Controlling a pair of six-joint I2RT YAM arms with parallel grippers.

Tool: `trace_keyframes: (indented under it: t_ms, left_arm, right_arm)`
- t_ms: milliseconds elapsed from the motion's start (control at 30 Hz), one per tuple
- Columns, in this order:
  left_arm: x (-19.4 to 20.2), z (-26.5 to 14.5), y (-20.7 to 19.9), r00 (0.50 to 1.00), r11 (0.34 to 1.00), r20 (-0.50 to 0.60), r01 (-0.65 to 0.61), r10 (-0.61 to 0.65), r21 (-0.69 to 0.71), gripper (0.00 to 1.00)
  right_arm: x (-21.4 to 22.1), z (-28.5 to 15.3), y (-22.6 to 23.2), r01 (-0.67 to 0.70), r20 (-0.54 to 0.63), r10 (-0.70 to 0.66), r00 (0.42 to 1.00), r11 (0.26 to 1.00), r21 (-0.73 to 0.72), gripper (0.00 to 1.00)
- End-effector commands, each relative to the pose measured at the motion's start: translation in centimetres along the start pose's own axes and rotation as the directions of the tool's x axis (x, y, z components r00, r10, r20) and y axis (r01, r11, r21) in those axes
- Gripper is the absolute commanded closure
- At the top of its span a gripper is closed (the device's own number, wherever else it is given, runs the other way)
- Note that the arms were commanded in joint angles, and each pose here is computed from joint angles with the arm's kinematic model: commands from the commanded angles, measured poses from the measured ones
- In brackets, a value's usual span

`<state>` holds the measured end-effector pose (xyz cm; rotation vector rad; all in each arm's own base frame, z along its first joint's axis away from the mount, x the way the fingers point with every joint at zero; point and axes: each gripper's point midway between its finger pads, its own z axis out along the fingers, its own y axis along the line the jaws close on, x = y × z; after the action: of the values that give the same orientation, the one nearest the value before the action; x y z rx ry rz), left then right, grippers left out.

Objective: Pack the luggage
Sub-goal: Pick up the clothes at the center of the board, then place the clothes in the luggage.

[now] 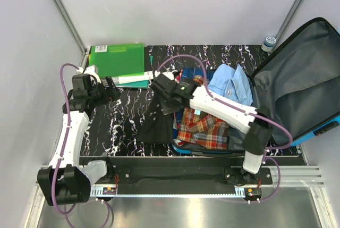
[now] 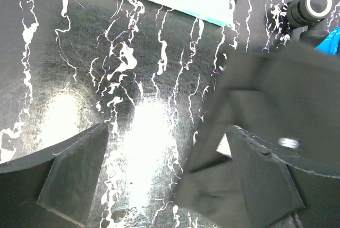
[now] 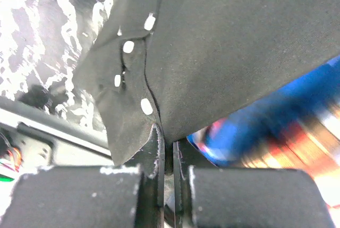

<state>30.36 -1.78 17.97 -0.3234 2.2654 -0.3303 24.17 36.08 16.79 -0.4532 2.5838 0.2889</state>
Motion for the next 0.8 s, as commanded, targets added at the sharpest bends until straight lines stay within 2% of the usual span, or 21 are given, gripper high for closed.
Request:
trace_keyframes:
  t_ms: [0,233,400,767]
  left_arm:
    - [-1.2,-0.5,-1.1,0.998,0.999,0.052,-0.023,0.02,0.049,0.01]
    - [-1.1,-0.4,-1.1,0.999,0.998,0.05,-0.022,0.019,0.052,0.01]
    - [-1.0,-0.4,-1.2,0.999,0.998,0.045,-0.022,0.02,0.056,0.01]
    - [-1.1,-0.3,-1.1,0.999,0.998,0.046,-0.024,0.021,0.052,0.01]
  right_arm:
    - [-0.1,-6.1,-3.8,0.035,0.04,-0.039,0.998,0.994,0.108,1.0]
    - [0.6,-11.2,-8.1,0.009,0.08,-0.027,0.996,0.975,0.22,1.0]
    - [0.2,-14.6,-11.8,-0.034,0.164,-0.02,0.986,0.946,0.323,1.0]
    - [1.1,-17.7,-20.4,-0.169,0.229,0.065,0.971,0.867,0.469,1.0]
